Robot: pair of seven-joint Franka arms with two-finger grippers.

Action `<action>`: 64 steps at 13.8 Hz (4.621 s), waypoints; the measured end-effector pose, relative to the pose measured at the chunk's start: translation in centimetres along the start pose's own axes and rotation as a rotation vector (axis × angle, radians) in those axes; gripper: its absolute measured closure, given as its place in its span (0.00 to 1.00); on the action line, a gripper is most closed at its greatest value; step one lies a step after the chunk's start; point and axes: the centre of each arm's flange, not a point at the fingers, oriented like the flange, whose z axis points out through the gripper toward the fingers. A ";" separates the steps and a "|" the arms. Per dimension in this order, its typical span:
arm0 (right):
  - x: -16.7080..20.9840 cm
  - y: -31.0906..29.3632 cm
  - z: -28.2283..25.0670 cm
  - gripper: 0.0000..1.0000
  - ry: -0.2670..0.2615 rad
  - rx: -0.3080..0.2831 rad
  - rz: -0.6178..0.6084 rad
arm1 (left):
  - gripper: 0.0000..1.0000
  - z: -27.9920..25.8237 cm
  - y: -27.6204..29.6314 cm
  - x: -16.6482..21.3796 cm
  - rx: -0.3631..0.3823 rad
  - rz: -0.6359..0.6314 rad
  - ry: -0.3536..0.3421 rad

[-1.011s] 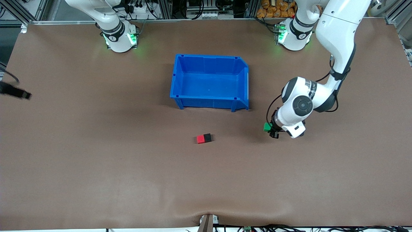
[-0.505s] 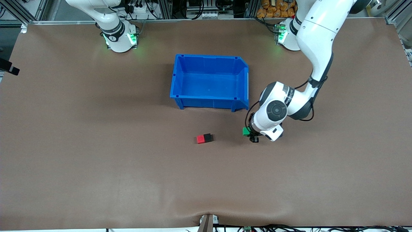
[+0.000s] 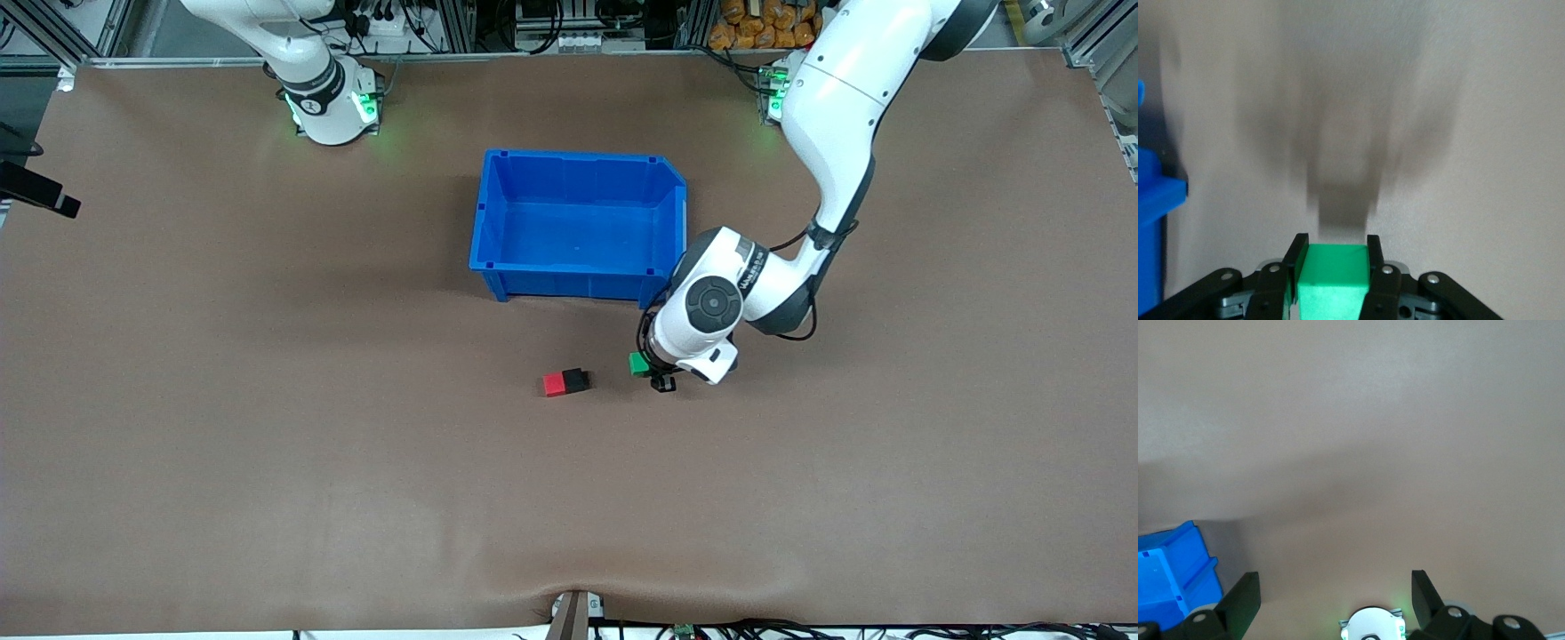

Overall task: Attach green and red cubes to black cube
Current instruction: 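Carry the green cube with the left gripper toward the black cube, then press the green cube against the black cube with the left gripper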

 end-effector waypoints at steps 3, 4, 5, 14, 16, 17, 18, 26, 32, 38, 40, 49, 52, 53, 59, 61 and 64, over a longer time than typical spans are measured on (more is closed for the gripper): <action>0.0 -0.2 0.0 0.00 0.044 0.008 0.009 | 0.60 0.9 0.4 -1.1 -0.001 -0.022 -0.008; -0.3 0.0 0.4 0.00 0.068 0.016 0.009 | 0.60 1.3 0.4 -1.3 0.001 -0.029 -0.009; -1.0 0.3 0.8 0.00 0.084 0.024 0.010 | 0.60 1.7 0.4 -1.5 0.003 -0.029 -0.009; -2.9 0.2 -0.9 0.00 0.085 0.027 0.002 | 0.60 2.3 0.4 -4.5 -0.017 -0.012 -0.036; -2.7 0.0 -0.8 0.00 0.083 0.026 -0.003 | 0.60 2.4 0.3 -5.2 -0.022 -0.008 -0.041; -2.7 -0.1 -0.8 0.00 0.086 0.025 -0.017 | 0.60 2.5 0.3 -5.4 -0.022 -0.007 -0.042; -2.7 -0.3 -0.9 0.00 0.093 0.024 -0.045 | 0.60 2.7 0.3 -5.5 -0.022 -0.007 -0.043; -2.6 -1.6 -0.8 0.00 0.103 0.004 -0.128 | 0.60 3.7 -0.1 -6.0 -0.026 0.002 -0.047; -2.6 -1.7 -0.8 0.00 0.102 0.001 -0.130 | 0.60 3.9 0.0 -6.2 -0.034 0.003 -0.055; -2.6 -1.8 -0.7 0.00 0.101 0.001 -0.133 | 0.60 3.9 0.0 -6.2 -0.039 0.006 -0.058; -2.6 -1.7 -0.7 0.00 0.101 0.000 -0.132 | 0.60 3.8 0.1 -6.1 -0.041 0.030 -0.057; -2.6 -1.6 -0.7 0.00 0.099 0.001 -0.130 | 0.60 3.9 -0.7 -6.9 -0.047 0.174 -0.056; -2.7 -1.6 -0.7 0.00 0.096 0.000 -0.129 | 0.60 3.8 -0.4 -6.8 -0.054 0.204 -0.057; -2.7 -1.5 -0.7 0.00 0.096 0.000 -0.129 | 0.60 3.8 -0.3 -6.7 -0.055 0.205 -0.057; -2.6 -1.5 -0.7 0.00 0.095 0.000 -0.128 | 0.60 2.5 0.5 -7.0 -0.080 0.200 -0.076; -2.6 -1.5 -0.7 0.00 0.095 0.000 -0.128 | 0.60 1.7 0.9 -7.4 -0.094 0.201 -0.087; -2.7 -1.5 -0.7 0.00 0.094 0.000 -0.128 | 0.45 1.5 1.1 -7.3 -0.099 0.200 -0.088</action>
